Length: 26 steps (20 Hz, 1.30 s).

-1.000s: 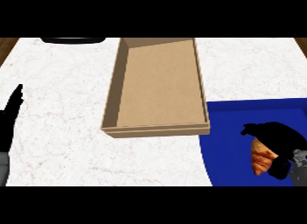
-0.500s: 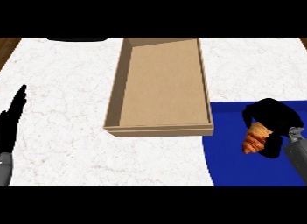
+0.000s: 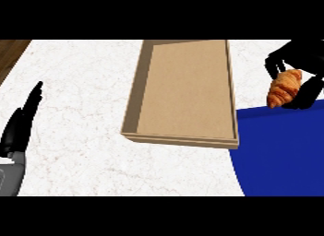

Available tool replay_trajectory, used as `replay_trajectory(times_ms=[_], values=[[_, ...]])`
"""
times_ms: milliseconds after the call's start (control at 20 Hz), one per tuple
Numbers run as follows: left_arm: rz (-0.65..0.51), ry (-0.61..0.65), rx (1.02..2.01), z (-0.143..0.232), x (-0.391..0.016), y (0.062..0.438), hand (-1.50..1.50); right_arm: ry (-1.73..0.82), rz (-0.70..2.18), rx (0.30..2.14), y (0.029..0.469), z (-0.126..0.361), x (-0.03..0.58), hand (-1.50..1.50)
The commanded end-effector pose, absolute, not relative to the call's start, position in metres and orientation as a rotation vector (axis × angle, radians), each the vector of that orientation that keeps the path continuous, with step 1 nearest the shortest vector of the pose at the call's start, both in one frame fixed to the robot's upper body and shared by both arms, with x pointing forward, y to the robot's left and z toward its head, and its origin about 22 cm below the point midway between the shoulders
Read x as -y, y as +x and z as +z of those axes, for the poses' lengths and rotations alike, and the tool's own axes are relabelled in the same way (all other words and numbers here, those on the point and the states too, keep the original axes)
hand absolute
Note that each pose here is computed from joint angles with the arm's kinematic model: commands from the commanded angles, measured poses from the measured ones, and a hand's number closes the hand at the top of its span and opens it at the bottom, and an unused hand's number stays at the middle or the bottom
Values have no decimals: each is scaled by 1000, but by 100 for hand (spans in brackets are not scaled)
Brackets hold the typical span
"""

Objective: Pick the croissant from the tray and place it in the cardboard box

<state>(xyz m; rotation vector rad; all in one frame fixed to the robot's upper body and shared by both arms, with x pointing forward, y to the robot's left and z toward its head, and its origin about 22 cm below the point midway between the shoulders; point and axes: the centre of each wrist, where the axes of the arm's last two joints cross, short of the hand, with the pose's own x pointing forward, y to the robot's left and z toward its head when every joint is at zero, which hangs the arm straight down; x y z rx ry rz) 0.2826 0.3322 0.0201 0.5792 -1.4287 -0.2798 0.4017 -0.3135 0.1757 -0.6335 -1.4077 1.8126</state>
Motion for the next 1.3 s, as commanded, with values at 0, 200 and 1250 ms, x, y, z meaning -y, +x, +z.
replay_trajectory(times_ms=[0, 200, 1250], values=[[-275, 583, 1431, 26, -328, 289, 0, -637, 1803, 1576, 426, 217, 320, 150], [-266, 593, 1422, 20, -333, 287, 0, -605, 1683, 1854, 439, 242, 311, 150], [-253, 614, 1397, 19, -343, 277, 0, -25, 1530, 1893, 476, 284, 114, 150]])
